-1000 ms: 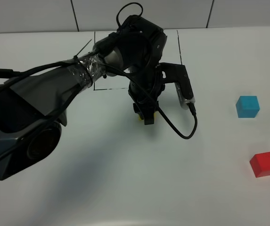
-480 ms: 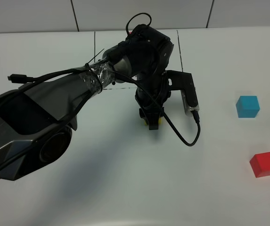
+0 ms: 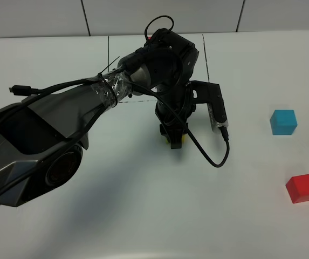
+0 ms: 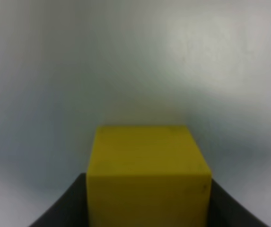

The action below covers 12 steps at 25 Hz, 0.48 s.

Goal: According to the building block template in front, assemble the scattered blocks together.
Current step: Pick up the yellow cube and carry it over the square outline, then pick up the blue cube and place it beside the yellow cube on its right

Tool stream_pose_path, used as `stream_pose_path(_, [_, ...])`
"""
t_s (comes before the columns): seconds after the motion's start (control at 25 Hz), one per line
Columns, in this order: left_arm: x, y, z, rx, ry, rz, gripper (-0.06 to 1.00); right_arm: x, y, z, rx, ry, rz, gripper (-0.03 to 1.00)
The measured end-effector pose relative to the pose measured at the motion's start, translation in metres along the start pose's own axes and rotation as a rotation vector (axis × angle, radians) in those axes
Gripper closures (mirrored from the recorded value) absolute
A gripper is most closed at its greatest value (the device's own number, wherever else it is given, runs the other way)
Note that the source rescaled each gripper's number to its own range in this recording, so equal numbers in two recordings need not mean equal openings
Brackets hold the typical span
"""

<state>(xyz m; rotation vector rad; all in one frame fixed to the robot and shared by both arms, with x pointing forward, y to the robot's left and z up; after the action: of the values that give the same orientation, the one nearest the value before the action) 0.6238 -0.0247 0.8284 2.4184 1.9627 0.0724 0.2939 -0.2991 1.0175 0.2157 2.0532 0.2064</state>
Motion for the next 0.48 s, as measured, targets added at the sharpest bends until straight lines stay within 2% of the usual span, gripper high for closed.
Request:
stream_pose_path(0.12, [0.000, 0.000, 0.000, 0.000, 0.000, 0.000, 0.94, 0.000, 0.000, 0.000, 0.000, 0.000, 0.000, 0.22])
stream_pose_path(0.2, [0.000, 0.000, 0.000, 0.001, 0.000, 0.000, 0.85, 0.000, 0.000, 0.000, 0.000, 0.000, 0.000, 0.22])
stream_pose_path(0.4, [0.000, 0.001, -0.006, 0.003, 0.002, -0.005, 0.29, 0.000, 0.000, 0.000, 0.000, 0.000, 0.000, 0.22])
stream_pose_path(0.48, [-0.003, 0.007, -0.015, -0.027, -0.016, -0.018, 0.13, 0.000, 0.000, 0.000, 0.000, 0.000, 0.000, 0.22])
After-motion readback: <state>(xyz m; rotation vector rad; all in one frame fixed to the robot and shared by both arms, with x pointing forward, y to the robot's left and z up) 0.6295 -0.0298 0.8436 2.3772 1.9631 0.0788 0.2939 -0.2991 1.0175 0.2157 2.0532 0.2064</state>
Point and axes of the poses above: a point on each arm's last joint axis where the gripper is mounted, z pointing out along that axis toward the gripper, y along the wrist's bending axis when the last joint is at zero, x = y × z, the point moved 7 cm from there along z, pointing out along that axis toward the gripper, and after that the axes turned 12 degrees about z, right-handed, at the moved point
